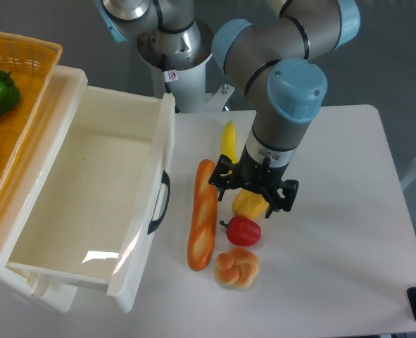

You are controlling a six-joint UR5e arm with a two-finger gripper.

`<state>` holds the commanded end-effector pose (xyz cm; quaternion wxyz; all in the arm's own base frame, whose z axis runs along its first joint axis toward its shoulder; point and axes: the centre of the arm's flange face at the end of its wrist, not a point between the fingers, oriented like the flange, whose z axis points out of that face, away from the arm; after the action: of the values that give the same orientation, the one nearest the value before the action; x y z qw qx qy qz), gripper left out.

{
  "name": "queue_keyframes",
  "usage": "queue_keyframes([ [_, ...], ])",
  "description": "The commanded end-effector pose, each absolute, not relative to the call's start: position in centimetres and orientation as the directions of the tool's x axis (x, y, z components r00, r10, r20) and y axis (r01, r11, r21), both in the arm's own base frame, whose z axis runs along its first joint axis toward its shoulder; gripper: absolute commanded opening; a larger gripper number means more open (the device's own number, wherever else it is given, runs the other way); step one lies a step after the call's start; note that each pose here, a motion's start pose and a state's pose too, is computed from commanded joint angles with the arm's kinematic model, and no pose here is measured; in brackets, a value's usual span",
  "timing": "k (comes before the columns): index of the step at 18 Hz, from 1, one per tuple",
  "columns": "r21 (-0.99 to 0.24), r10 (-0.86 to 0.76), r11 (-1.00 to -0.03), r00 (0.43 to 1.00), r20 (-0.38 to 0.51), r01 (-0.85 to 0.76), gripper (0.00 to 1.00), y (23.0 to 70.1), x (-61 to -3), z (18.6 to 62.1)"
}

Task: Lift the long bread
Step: 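Move the gripper over the long orange baguette and lower it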

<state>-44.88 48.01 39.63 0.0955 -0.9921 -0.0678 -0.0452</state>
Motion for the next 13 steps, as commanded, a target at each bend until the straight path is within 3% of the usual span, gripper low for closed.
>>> queue_keyframes([
  [13, -0.161, 0.119, -0.977, 0.984, 0.131, 0.139, 1.0, 48.4, -43.2, 34.9],
])
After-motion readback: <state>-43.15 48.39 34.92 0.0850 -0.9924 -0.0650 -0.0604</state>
